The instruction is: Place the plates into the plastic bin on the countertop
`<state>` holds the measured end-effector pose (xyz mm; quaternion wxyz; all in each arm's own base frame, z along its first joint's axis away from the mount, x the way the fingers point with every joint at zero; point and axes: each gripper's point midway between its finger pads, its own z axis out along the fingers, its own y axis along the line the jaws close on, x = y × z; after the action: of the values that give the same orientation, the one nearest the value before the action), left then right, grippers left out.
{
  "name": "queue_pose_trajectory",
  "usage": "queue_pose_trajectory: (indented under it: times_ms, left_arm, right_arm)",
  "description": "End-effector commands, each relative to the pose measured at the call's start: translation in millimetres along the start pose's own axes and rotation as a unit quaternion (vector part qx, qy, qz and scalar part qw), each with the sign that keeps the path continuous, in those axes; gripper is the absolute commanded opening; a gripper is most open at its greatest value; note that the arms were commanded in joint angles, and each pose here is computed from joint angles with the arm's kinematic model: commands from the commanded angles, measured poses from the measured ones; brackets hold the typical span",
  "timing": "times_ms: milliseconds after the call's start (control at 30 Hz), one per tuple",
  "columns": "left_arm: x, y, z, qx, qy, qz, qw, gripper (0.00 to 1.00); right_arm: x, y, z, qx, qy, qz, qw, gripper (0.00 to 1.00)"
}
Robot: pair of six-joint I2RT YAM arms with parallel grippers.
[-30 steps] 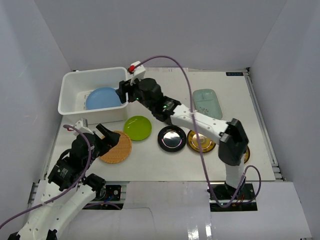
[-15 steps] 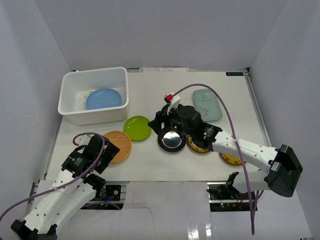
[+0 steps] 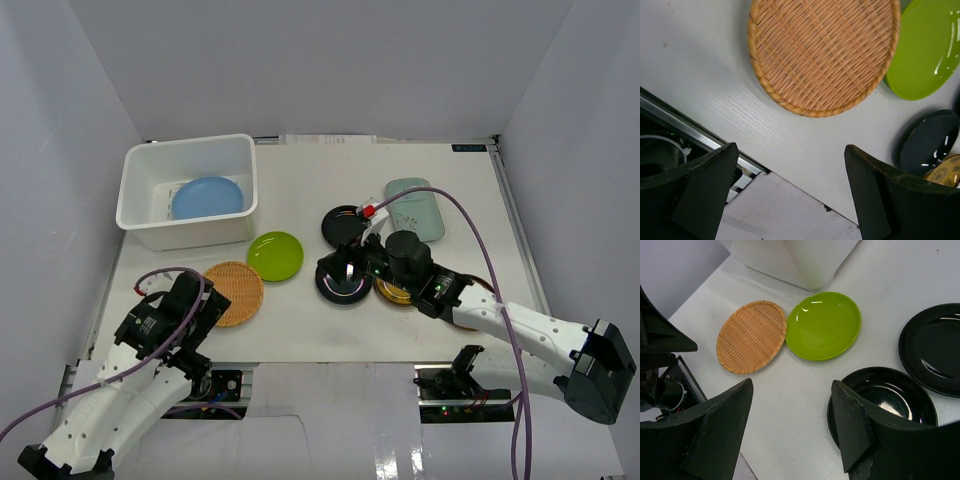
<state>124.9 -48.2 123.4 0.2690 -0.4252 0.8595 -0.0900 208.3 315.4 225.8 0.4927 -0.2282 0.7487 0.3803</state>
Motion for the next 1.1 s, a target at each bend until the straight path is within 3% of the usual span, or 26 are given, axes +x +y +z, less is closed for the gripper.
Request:
queue_pose_trajectory:
  times_ms: [0, 133, 533, 667, 800, 1000, 1067]
  left_arm:
    - [13, 5, 10, -0.021, 0.025, -0.014, 0.999, 0.98]
    - [46, 1, 43, -0.022, 0.081, -0.021, 0.996, 0.98]
    - [41, 16, 92, 0.008, 0.008, -0.129, 0.992, 0.92]
    - [38, 21, 103, 0.006, -0.013, -0.145, 0.989, 0.85]
    - [34, 20, 108, 0.012, -0.027, -0.155, 0.987, 0.67]
    - [34, 21, 108, 0.002, -0.028, -0.152, 0.988, 0.58]
    - [36, 21, 108, 0.001, -0.023, -0.157, 0.987, 0.48]
  right_arm:
    - [-8, 2, -2, -0.008, -0.018, 0.002, 1.0, 0.7]
    - [-6, -3, -1, -0.003, -0.016, -0.002, 1.0, 0.7]
    - [21, 2, -1, -0.035, 0.022, -0.011, 0.999, 0.7]
    - [30, 3, 0, -0.044, 0.038, -0.01, 0.998, 0.69]
    - [37, 3, 2, -0.046, 0.049, -0.006, 0.998, 0.69]
    - [41, 3, 6, -0.047, 0.057, -0.002, 0.997, 0.69]
    - [41, 5, 7, -0.05, 0.057, 0.0, 0.997, 0.68]
